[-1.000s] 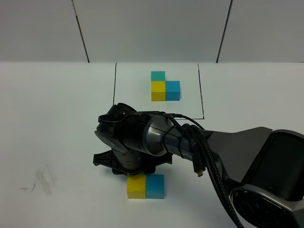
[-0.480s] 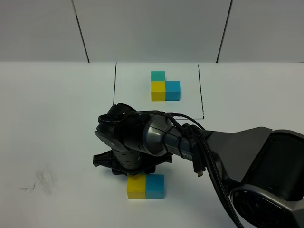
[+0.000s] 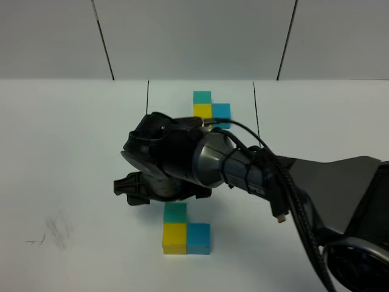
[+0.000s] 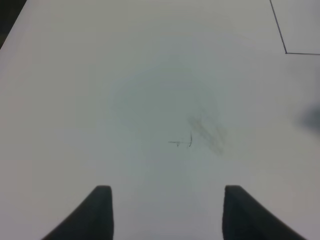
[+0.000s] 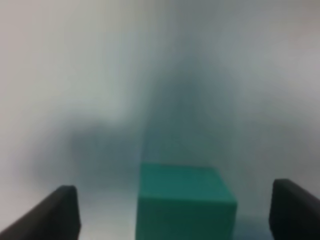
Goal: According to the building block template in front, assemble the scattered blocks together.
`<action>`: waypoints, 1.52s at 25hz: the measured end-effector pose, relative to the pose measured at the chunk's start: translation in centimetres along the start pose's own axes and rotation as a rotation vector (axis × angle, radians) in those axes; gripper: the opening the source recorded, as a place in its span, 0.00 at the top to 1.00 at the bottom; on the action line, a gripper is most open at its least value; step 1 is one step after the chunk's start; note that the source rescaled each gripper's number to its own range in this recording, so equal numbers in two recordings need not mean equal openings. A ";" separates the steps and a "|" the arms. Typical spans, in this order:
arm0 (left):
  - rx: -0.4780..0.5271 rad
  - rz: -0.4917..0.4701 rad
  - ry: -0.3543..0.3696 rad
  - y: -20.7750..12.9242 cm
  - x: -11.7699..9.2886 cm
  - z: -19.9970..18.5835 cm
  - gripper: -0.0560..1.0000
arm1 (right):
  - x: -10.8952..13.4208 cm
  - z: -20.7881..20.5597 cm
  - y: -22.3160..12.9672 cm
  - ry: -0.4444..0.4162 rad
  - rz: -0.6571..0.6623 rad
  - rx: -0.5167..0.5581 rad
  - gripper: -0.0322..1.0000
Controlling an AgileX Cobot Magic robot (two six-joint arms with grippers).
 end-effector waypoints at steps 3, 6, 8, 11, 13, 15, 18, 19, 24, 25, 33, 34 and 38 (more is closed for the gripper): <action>0.000 0.000 0.000 0.0 0.0 0.0 0.85 | -1.6 -3.8 2.8 -0.017 -0.022 -0.116 0.15; 0.000 0.001 0.000 0.0 0.0 0.0 0.85 | -5.4 -7.8 5.6 -0.117 -0.050 -0.222 0.08; 0.000 0.001 0.000 0.0 0.0 0.0 0.85 | -9.0 -9.9 7.4 -0.220 -0.070 -0.270 0.07; 0.000 0.001 0.000 0.0 0.0 0.0 0.85 | -15.1 -12.6 10.2 -0.338 -0.085 -0.320 0.06; 0.000 0.001 0.000 0.0 0.0 0.0 0.85 | -19.4 -14.4 11.6 -0.397 -0.114 -0.327 0.06; 0.000 0.001 0.000 0.0 0.0 0.0 0.85 | -24.4 -16.2 12.6 -0.462 -0.173 -0.307 0.06; 0.000 0.001 0.000 0.0 0.0 0.0 0.85 | -31.5 -19.8 12.7 -0.543 -0.265 -0.269 0.06; 0.000 0.001 0.000 0.0 0.0 0.0 0.85 | -33.9 -21.4 12.3 -0.558 -0.284 -0.258 0.06; 0.000 0.001 0.000 0.0 0.0 0.0 0.85 | -41.1 -29.4 7.1 -0.463 -0.227 -0.310 0.06; 0.000 0.001 0.000 0.0 0.0 0.0 0.85 | -42.1 -30.7 5.5 -0.441 -0.195 -0.326 0.06; 0.000 0.001 0.000 0.0 0.0 0.0 0.85 | -41.3 -39.7 -8.9 -0.489 -0.089 -0.518 0.11; 0.000 0.001 0.000 0.0 0.0 0.0 0.85 | -40.4 -40.8 -10.7 -0.501 -0.089 -0.563 0.12; 0.000 0.001 0.000 0.0 0.0 0.0 0.85 | -36.7 -42.3 -17.2 -0.514 -0.088 -0.721 0.16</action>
Point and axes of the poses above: a point on each arm's last joint axis where the gripper is mounted, z pointing out along that axis toward the gripper, x along the wrist's bending axis when the last joint is at zero, y = z × x, the point moved 10 cm from there along z, pointing out along that axis toward the gripper, and after that the axes turned 6 degrees about -z, right-handed, at the moved point
